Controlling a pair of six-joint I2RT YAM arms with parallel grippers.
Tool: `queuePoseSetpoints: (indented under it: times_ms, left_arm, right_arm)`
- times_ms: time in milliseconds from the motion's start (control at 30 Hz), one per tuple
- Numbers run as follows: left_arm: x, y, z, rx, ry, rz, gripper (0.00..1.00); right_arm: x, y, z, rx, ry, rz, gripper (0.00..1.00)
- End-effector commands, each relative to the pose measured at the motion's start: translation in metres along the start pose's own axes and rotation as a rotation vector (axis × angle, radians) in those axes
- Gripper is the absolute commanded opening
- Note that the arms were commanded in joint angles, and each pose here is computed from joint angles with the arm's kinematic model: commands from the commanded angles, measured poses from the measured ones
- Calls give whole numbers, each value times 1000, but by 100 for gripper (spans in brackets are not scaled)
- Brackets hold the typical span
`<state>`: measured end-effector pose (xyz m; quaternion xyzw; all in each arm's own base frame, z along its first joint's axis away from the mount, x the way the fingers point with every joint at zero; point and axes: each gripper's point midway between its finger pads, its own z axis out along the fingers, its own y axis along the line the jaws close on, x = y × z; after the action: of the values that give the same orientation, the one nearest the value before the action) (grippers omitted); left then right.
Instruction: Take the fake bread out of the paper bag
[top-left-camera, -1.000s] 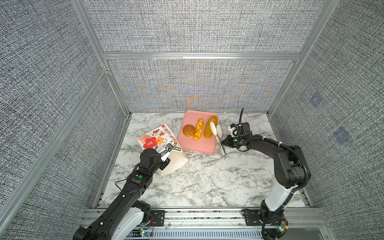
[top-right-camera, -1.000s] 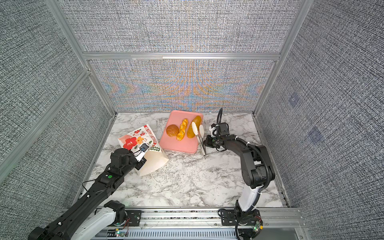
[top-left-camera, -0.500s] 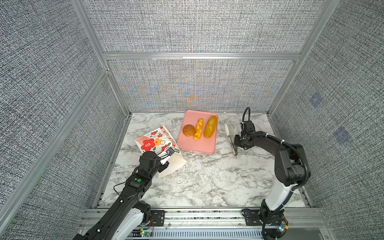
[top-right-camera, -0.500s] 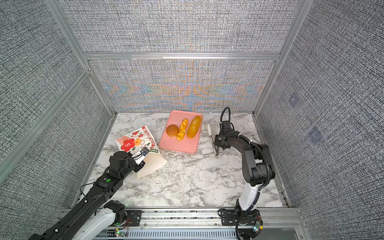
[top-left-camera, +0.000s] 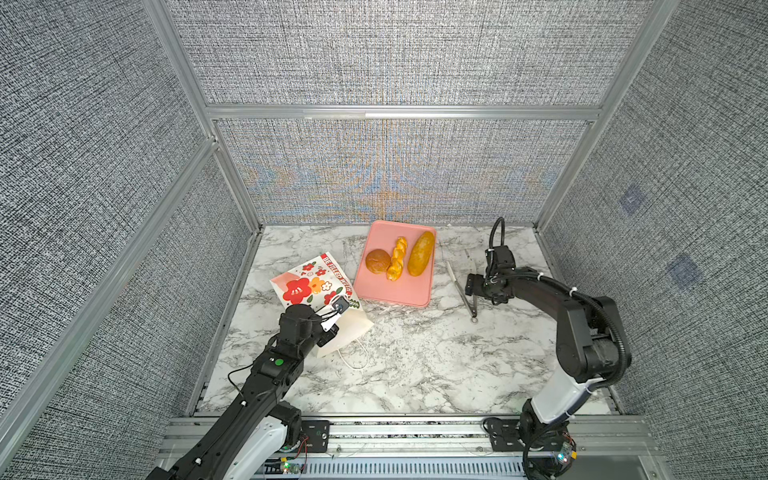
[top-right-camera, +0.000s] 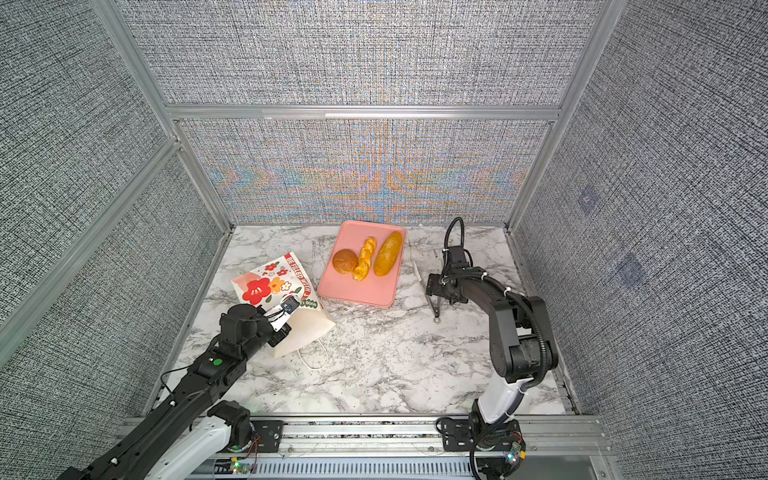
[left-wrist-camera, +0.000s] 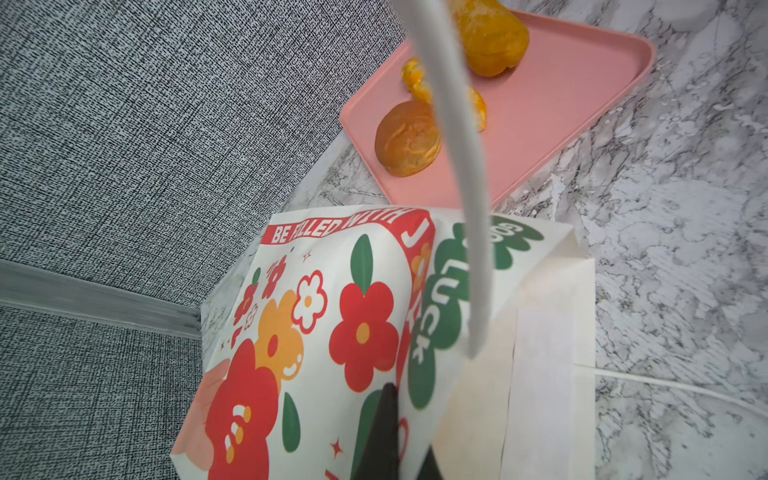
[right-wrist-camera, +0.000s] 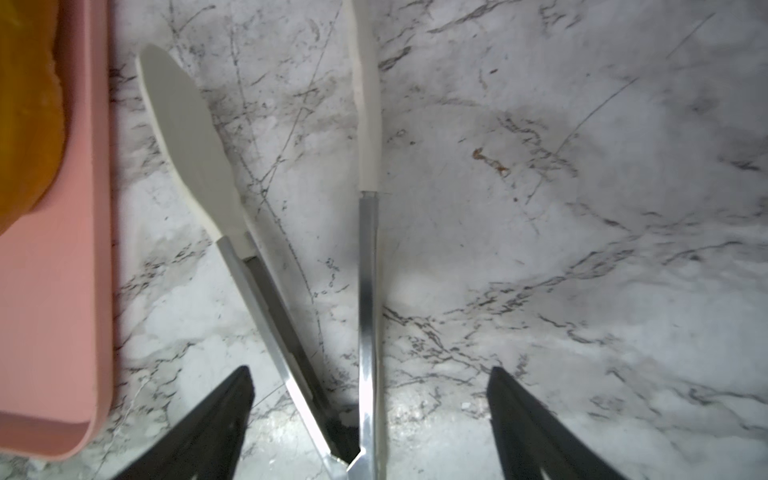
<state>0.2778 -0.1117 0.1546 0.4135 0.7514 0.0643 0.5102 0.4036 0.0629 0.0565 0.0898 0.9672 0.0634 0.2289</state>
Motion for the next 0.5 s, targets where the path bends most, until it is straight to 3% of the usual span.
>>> queuePoseSetpoints:
  times_ms: [0, 133, 267, 467]
  left_arm:
    - [-5, 1, 0, -1, -25, -13, 0]
    - [-6, 0, 0, -1, -30, -12, 0]
    - [-6, 0, 1, 0, -36, -18, 0]
    - [-5, -2, 2, 7, -32, -28, 0]
  right_arm:
    - [4, 16, 5, -94, 13, -12, 95]
    - [11, 16, 14, -74, 36, -50, 95]
    - [13, 27, 19, -44, 48, -166, 95]
    - [13, 32, 28, 33, 67, -253, 86]
